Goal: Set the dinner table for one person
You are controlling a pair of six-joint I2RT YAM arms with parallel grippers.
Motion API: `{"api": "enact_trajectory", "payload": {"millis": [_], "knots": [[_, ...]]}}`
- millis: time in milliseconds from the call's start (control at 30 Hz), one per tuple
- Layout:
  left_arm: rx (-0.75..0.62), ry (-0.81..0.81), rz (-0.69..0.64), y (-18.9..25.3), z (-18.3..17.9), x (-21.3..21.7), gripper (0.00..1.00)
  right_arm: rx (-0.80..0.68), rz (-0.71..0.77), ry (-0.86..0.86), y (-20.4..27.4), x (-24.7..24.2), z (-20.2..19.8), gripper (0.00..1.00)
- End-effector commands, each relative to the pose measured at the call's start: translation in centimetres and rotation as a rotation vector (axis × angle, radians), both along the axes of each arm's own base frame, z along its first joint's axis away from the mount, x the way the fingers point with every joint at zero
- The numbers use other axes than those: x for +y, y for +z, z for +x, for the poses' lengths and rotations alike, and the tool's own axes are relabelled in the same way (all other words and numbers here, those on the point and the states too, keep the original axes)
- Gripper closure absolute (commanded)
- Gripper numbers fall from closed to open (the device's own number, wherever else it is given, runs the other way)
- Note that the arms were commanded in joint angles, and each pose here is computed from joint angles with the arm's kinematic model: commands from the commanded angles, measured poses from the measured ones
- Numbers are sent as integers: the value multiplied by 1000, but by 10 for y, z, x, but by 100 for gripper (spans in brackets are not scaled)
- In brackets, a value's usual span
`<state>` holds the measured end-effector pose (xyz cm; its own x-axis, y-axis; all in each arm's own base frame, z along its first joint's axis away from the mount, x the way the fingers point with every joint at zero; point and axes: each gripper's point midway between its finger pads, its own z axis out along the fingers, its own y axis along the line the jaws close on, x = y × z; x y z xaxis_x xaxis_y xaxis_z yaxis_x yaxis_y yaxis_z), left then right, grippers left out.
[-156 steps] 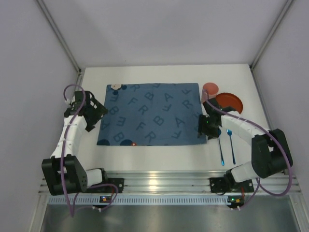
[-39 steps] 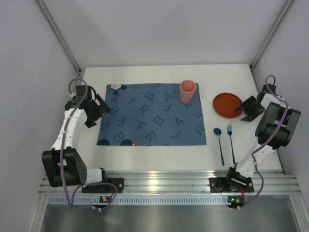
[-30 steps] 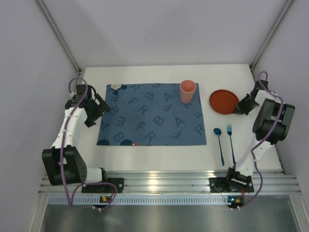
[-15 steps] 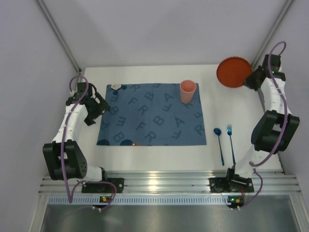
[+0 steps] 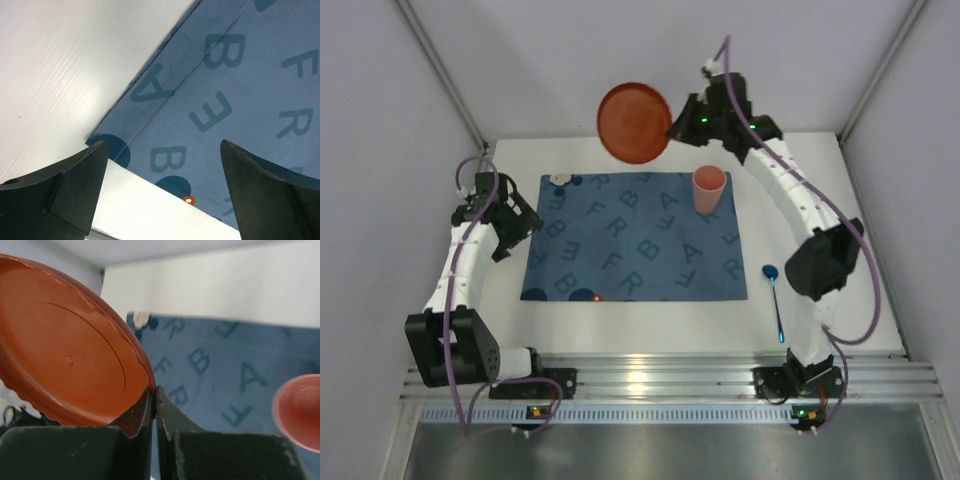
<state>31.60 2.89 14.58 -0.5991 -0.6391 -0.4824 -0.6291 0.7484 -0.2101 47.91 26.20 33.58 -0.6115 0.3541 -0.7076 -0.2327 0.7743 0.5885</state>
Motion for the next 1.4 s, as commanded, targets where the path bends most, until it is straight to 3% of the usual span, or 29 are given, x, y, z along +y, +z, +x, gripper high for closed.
{"api": "enact_trajectory", "payload": {"millis": [0, 133, 233, 400, 700, 733, 833, 867, 1000, 1133, 1200, 1233, 1300, 1333, 1367], "knots": [[-30, 29, 60, 15, -16, 10, 1, 172, -42, 229, -73, 83, -26, 100], [-36, 62, 153, 28, -32, 26, 1, 325, -84, 417, -145, 151, -62, 100], [-29, 73, 197, 35, -43, 33, 1, 382, -105, 496, -170, 177, -88, 100], [-34, 62, 210, 38, -51, 33, 1, 495, -157, 556, -208, 188, -121, 100], [13, 45, 174, 21, -62, 26, 1, 554, -243, 584, -245, 202, -154, 100], [15, 43, 165, 20, -61, 25, 1, 555, -252, 582, -249, 202, -154, 98], [21, 37, 152, 17, -59, 22, 1, 552, -272, 585, -261, 207, -154, 78], [23, 31, 145, 16, -58, 21, 1, 557, -280, 589, -268, 209, -155, 66], [19, 22, 124, 15, -50, 16, 1, 507, -269, 604, -258, 217, -149, 46], [0, 11, 102, 20, -37, 12, 1, 421, -261, 612, -217, 207, -145, 43], [-18, 4, 95, 24, -31, 10, 1, 327, -271, 590, -173, 187, -144, 42], [-20, 1, 91, 23, -29, 8, 1, 245, -247, 569, -127, 172, -145, 41], [-36, -10, 77, 24, -24, 4, 1, 214, -283, 534, -115, 142, -151, 40], [-39, -19, 59, 23, -22, 0, 1, 127, -272, 467, -73, 113, -150, 39], [-43, -27, 49, 23, -21, -3, 1, 164, -311, 436, -89, 90, -157, 39]]}}
